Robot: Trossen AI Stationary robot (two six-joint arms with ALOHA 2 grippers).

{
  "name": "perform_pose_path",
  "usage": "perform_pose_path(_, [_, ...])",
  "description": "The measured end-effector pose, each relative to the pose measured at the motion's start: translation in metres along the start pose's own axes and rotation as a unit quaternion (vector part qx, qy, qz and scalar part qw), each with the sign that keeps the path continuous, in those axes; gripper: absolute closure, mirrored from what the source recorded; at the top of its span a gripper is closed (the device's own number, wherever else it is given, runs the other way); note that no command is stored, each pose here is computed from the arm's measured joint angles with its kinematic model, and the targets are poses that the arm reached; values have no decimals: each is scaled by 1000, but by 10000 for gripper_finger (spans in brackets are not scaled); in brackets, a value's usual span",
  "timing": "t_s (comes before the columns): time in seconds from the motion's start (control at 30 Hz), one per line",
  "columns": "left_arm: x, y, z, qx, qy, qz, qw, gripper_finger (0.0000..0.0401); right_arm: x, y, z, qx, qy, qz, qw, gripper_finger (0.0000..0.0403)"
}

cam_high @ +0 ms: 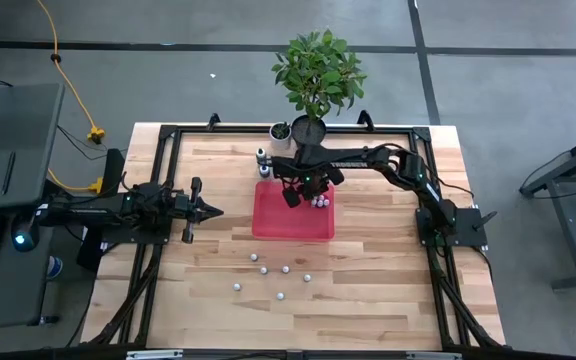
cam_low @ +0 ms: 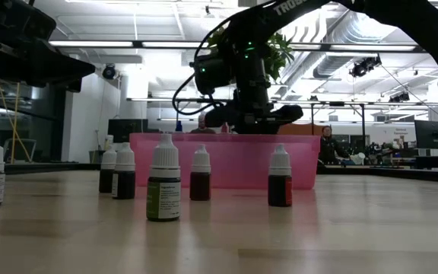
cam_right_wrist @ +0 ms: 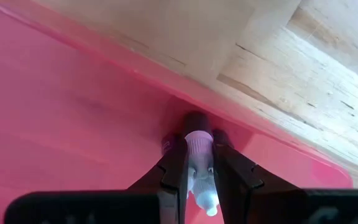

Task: Pick & Place food coloring
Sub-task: Put the small black food coloring bottle into the pink container, then put the small red food coloring bottle into the pink container

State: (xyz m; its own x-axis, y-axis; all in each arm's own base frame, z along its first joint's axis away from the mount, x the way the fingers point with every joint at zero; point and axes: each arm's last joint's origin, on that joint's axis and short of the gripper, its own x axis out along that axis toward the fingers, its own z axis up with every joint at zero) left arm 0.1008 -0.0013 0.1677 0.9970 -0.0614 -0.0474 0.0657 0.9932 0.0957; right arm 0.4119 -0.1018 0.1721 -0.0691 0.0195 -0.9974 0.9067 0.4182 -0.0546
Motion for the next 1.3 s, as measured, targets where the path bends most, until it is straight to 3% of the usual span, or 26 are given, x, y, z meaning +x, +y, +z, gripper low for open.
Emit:
perform_pose_path(0.53, [0, 0, 0, 0, 0, 0, 1000, 401, -1, -2, 2, -20, -4, 2, 1000, 340])
perform_pose_path(1.1, [0, 0, 0, 0, 0, 0, 1000, 401, -1, -2, 3, -23, -14, -4, 1000, 275])
perform_pose_path(1.3, [0, 0, 0, 0, 0, 0, 1000, 401, -16, -7, 1, -21, -37, -6, 999, 267])
